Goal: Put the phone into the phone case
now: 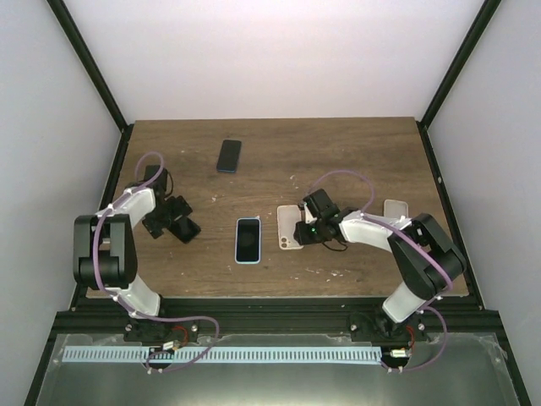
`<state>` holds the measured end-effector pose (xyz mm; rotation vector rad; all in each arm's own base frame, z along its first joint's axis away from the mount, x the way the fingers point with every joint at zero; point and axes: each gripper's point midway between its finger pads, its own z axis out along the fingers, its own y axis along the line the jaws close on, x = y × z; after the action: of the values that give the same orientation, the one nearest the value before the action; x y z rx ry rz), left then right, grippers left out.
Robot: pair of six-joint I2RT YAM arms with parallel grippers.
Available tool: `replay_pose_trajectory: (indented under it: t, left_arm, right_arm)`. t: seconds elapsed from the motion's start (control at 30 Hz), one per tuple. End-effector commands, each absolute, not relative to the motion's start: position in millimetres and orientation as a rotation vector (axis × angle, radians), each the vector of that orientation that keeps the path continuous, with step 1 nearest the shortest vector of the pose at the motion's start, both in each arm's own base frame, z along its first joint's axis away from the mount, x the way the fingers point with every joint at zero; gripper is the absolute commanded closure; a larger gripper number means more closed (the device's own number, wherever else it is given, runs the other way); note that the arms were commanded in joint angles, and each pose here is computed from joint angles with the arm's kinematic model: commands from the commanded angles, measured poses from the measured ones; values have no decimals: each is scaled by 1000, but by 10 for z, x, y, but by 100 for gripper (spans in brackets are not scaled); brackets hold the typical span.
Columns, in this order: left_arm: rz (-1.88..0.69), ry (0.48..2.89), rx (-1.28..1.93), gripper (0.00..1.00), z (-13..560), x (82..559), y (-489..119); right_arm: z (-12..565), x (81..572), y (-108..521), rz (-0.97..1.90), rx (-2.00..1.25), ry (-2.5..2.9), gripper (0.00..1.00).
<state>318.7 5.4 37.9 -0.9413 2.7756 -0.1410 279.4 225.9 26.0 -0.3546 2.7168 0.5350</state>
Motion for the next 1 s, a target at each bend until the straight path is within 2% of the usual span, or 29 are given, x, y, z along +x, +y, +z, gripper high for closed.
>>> replay_pose_trajectory:
  t: [0.0, 0.4, 0.57, 0.73, 0.97]
  left_arm:
    - [-162, 2770, -1030, 3, 327, 3233, -6]
    - [-72, 2766, -1104, 14, 185, 3244, 29]
    - [-75, 2780, -1106, 15, 119, 3250, -15]
    - [-86, 2789, -1096, 10, 88, 3253, -75]
    - [-88, 2784, -1095, 9, 40, 3259, -89]
  right_arm:
    - [312, 2650, 2396, 613, -322, 2714, 66]
    - [300, 2484, 2408, 624, -337, 2707, 67]
    - [250, 2448, 2386, 620, -340, 2716, 67]
    - [258, 2460, 2345, 593, -319, 2711, 67]
    - [300, 2686, 2255, 485, -159, 2676, 64]
